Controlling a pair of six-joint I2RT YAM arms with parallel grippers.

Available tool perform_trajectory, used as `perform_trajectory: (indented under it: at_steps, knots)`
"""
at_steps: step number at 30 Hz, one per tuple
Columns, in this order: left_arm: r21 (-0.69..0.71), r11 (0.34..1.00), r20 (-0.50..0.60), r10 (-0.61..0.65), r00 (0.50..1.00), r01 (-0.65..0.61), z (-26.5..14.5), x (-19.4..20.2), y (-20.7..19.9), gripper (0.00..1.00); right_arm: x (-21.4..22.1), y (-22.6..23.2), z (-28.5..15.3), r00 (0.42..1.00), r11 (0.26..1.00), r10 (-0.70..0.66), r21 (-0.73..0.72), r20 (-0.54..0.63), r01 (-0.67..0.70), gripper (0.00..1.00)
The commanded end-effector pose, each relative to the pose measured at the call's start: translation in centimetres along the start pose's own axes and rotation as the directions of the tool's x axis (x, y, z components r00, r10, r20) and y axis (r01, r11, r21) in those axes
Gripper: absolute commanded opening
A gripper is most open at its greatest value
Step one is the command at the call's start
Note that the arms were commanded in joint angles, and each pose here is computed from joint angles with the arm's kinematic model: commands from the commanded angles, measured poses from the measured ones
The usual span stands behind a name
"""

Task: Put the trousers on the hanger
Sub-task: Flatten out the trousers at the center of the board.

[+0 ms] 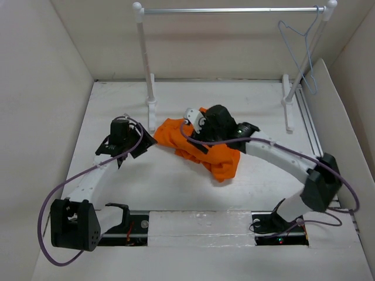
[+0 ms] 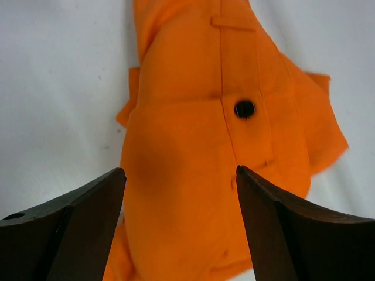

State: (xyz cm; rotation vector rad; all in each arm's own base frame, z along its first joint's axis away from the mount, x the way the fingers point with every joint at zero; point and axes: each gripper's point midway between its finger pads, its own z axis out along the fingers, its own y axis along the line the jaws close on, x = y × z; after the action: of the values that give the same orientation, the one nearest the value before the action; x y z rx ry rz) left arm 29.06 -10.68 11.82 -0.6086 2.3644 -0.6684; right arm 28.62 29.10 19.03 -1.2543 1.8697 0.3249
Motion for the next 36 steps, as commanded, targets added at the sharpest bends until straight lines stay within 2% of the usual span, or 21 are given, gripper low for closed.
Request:
perform_trajectory:
  at_steps: [1,2,3,5,8,9,10,16,20,23,25,26,27,29,30,34,36]
  knots:
    - [0.08,0.996,0.145,-0.044,0.988,0.032,-1.4,-2.8,-2.1,0.57,-6.2,-2.0,3.6,0.989,0.997,-0.062,-0.028,0.133,0.067,0.82]
    - [0.062,0.997,0.186,-0.05,0.981,0.039,-1.9,-3.3,-1.8,0.57,-6.7,-1.9,4.7,0.989,0.996,-0.061,-0.05,0.132,0.068,0.82]
    - [0.078,0.996,0.225,-0.051,0.973,0.034,-3.0,-3.8,-2.2,0.57,-5.5,-1.7,7.7,0.994,0.993,-0.05,-0.104,0.093,0.06,0.82]
    - [0.069,0.997,0.284,-0.058,0.957,0.04,-4.3,-4.7,-1.9,0.57,-7.8,-2.8,9.1,0.991,0.99,-0.058,-0.123,0.117,0.073,0.82]
    - [0.14,0.99,0.374,-0.051,0.926,-0.002,-8.0,-6.2,-3.6,0.57,-8.2,-3.6,14.5,0.995,0.985,-0.048,-0.163,0.088,0.062,0.85]
    - [0.147,0.989,0.381,-0.051,0.923,-0.006,-8.3,-6.4,-3.9,0.57,-6.2,-3.0,16.1,0.998,0.982,-0.04,-0.186,0.039,0.047,0.86]
    - [0.153,0.988,0.37,-0.039,0.928,-0.019,-8.4,-6.1,-4.3,0.57,-8.3,-3.9,16.4,0.996,0.981,-0.03,-0.188,0.085,0.046,0.86]
    - [0.146,0.988,0.36,-0.006,0.933,-0.05,-9.1,-5.4,-4.5,0.57,-6.9,-6.4,21.3,0.996,0.988,0.076,-0.141,0.036,-0.07,0.9]
    - [0.083,0.995,0.371,0.025,0.928,-0.06,-9.5,-5.4,-3.4,0.57,-4.2,-6.5,22.5,0.993,0.985,0.117,-0.124,-0.029,-0.12,0.9]
    - [0.047,0.998,0.395,0.029,0.918,-0.052,-9.6,-5.8,-2.7,0.57,-3.6,-5.7,22.3,0.99,0.98,0.135,-0.146,-0.028,-0.138,0.89]
    - [0.038,0.997,0.416,0.039,0.908,-0.061,-9.9,-6.4,-2.9,0.57,-2.7,-4.4,22.3,0.99,0.971,0.14,-0.192,-0.02,-0.141,0.69]
    - [0.038,0.997,0.419,0.045,0.907,-0.067,-9.9,-6.7,-3.1,0.57,-2.9,-4.3,22.0,0.99,0.971,0.142,-0.192,-0.006,-0.141,0.54]
    - [0.011,0.997,0.458,0.057,0.887,-0.07,-10.5,-7.8,-3.1,0.58,-3.7,-4.6,20.7,0.99,0.975,0.141,-0.177,0.02,-0.136,0.28]
    - [-0.01,0.997,0.47,0.075,0.88,-0.08,-10.6,-8.6,-3.3,0.58,-5.3,-5.5,18.8,0.987,0.983,0.141,-0.127,0.078,-0.131,0.1]
    - [-0.007,0.996,0.482,0.081,0.873,-0.089,-10.9,-9.3,-3.9,0.59,-8.1,-5.7,16.1,0.98,0.989,0.122,-0.1,0.155,-0.107,0.0]
    - [-0.005,0.995,0.431,0.096,0.897,-0.104,-9.0,-9.5,-4.3,0.63,-14.5,-6.1,8.0,0.961,0.999,0.036,-0.008,0.273,-0.035,0.0]
    - [0.048,0.992,0.377,0.089,0.922,-0.116,-7.7,-8.5,-5.0,0.68,-15.4,-5.9,4.8,0.962,1.0,-0.003,0.007,0.273,0.002,0.0]
